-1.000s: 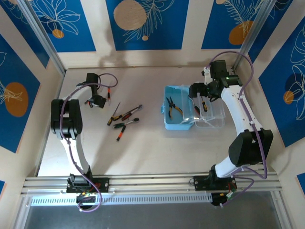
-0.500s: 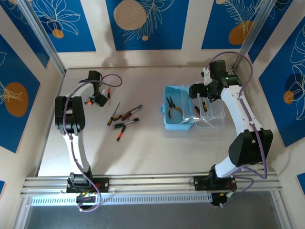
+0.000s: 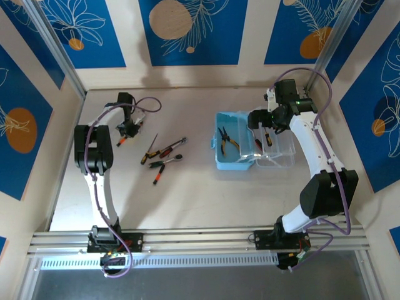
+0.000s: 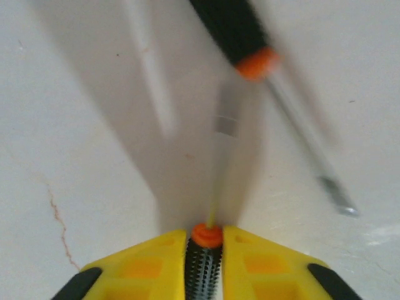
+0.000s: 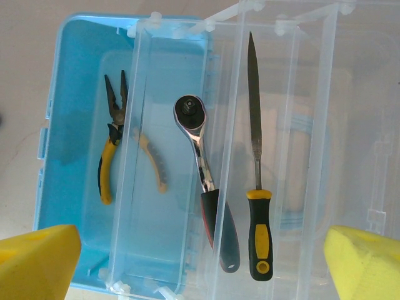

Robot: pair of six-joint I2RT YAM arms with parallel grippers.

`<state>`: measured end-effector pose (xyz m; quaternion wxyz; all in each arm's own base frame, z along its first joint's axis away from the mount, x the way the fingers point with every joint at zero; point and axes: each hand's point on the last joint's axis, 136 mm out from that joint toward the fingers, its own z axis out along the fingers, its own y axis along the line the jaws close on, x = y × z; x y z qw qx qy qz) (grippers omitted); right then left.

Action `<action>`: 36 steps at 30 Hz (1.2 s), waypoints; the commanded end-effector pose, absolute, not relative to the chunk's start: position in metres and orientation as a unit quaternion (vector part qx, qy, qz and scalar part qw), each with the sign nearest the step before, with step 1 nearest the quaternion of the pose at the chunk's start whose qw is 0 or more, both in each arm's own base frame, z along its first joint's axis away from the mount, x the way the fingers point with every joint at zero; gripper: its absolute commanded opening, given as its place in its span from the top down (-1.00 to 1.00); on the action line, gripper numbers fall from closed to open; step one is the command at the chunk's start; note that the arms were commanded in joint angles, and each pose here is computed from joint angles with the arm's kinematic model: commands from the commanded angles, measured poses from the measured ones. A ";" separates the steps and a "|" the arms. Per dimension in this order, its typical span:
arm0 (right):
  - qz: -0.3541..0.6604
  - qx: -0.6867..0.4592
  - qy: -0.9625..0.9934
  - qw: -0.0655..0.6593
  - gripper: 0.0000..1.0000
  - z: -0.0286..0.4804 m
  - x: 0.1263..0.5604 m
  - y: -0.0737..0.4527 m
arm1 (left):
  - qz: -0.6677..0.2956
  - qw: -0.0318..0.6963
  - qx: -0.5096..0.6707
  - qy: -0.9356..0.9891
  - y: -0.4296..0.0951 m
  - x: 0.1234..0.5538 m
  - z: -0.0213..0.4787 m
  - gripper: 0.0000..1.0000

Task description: Pack the tool kit

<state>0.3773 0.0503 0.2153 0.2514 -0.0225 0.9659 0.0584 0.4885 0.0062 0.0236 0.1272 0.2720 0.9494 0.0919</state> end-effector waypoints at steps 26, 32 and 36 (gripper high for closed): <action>0.217 -0.129 0.923 0.292 -0.99 0.257 0.346 0.135 | -0.295 0.300 0.043 0.906 -0.125 0.433 0.199 1.00; 0.344 -0.185 0.865 0.315 -0.99 0.296 0.332 0.196 | -0.522 0.335 0.091 0.779 -0.231 0.409 0.281 1.00; 0.395 -0.218 0.834 0.317 -0.98 0.309 0.325 0.231 | -0.579 0.320 0.121 0.740 -0.282 0.393 0.307 1.00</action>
